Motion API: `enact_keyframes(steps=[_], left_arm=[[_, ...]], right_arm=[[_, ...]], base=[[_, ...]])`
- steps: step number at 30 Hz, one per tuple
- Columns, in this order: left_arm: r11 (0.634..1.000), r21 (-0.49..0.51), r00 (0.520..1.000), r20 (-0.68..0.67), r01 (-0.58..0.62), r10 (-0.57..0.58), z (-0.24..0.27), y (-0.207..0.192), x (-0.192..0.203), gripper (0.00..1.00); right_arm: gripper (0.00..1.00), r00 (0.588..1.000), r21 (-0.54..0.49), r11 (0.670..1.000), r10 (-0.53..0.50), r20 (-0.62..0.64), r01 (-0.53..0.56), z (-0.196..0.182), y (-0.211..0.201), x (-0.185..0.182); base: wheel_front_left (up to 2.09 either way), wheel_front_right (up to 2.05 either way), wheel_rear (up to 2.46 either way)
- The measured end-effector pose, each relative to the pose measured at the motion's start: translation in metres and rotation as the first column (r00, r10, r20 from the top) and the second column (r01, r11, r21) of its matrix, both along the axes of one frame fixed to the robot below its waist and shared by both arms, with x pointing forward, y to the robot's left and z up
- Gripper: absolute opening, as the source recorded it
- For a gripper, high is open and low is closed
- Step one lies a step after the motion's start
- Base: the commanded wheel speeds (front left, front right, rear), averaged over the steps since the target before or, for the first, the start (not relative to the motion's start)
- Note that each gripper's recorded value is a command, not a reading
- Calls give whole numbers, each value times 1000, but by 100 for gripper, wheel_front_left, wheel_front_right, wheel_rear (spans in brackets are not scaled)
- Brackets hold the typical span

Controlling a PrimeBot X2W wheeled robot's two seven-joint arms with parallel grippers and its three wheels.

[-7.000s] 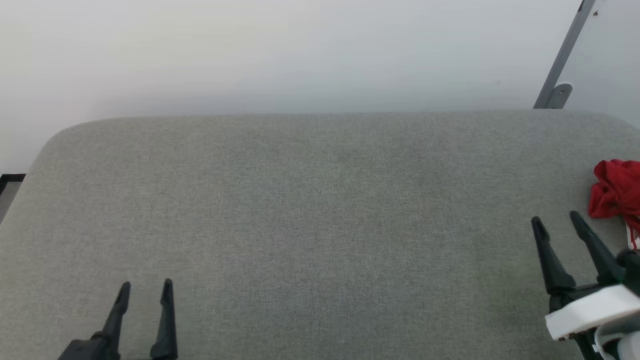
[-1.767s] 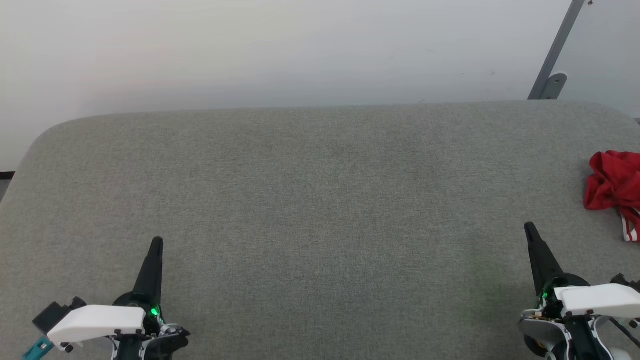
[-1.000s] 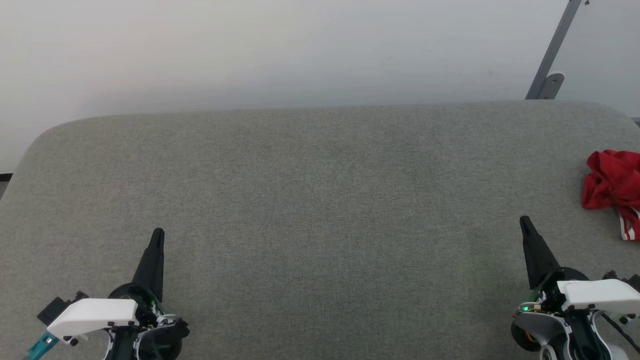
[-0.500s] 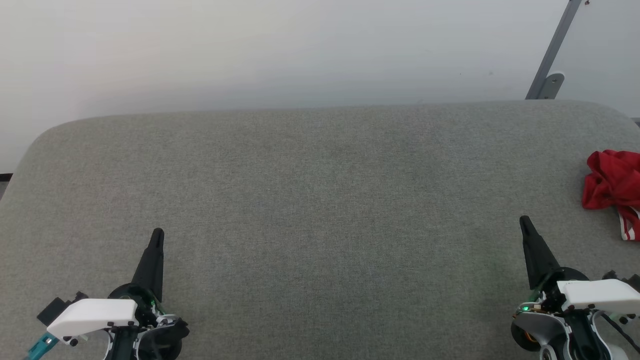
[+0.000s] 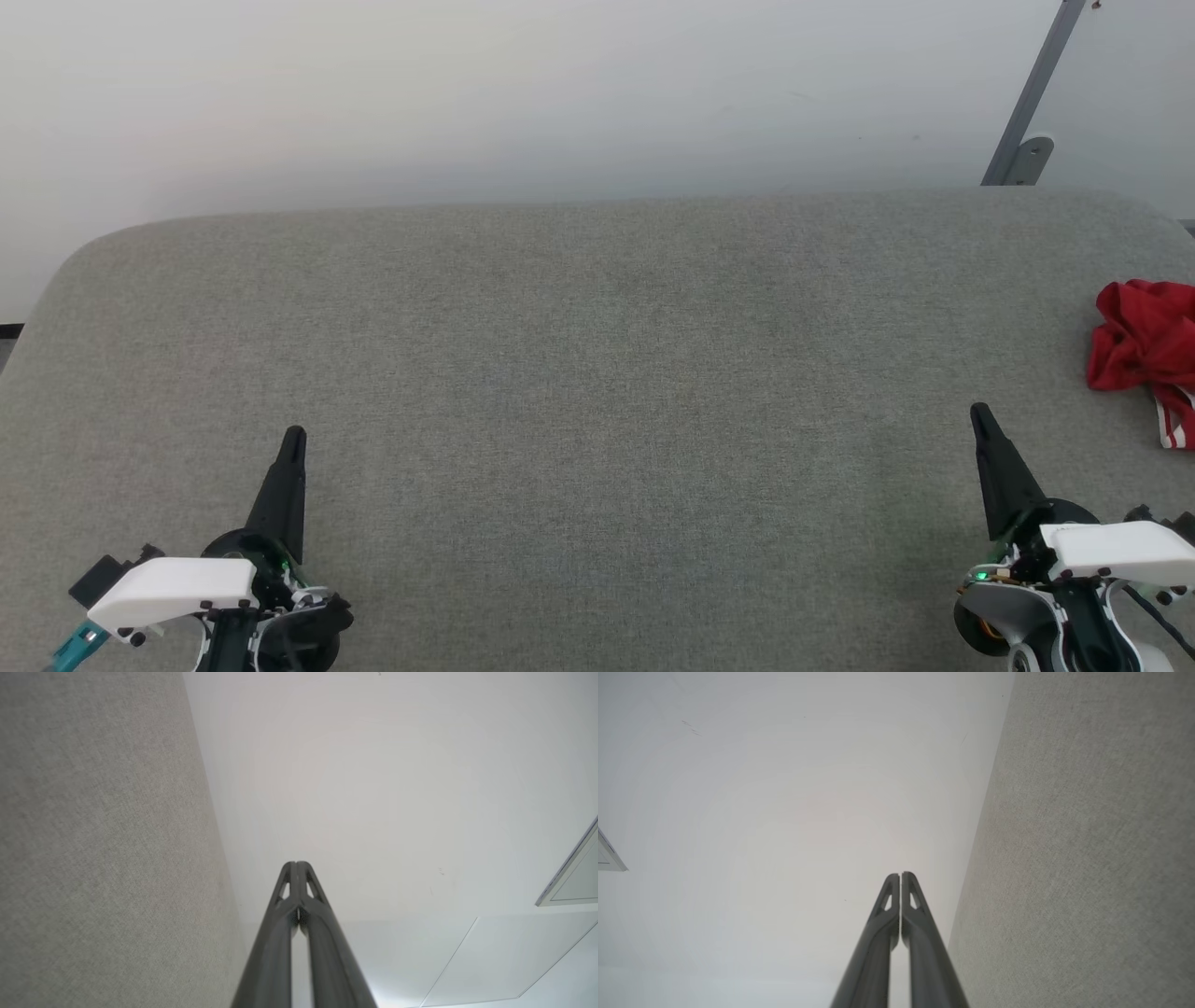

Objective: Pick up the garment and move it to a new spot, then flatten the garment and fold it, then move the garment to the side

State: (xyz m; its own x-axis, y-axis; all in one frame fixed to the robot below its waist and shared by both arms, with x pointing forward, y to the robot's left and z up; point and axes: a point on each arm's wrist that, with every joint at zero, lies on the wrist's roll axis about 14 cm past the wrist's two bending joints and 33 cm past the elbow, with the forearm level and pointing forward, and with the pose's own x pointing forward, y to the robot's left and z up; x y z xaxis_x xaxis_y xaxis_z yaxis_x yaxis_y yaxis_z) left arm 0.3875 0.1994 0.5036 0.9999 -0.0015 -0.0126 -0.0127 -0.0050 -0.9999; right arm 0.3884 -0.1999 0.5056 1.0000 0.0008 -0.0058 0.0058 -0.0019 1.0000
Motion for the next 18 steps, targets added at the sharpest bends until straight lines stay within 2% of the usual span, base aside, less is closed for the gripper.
enact_keyframes(steps=[18], left_arm=[[1000, 1, 1000, 0, -1, 1, 0, 0, 0, 0]], right_arm=[[0, 1000, 0, 1000, 0, 0, 0, 0, 0, 0]], base=[[0, 0, 0]])
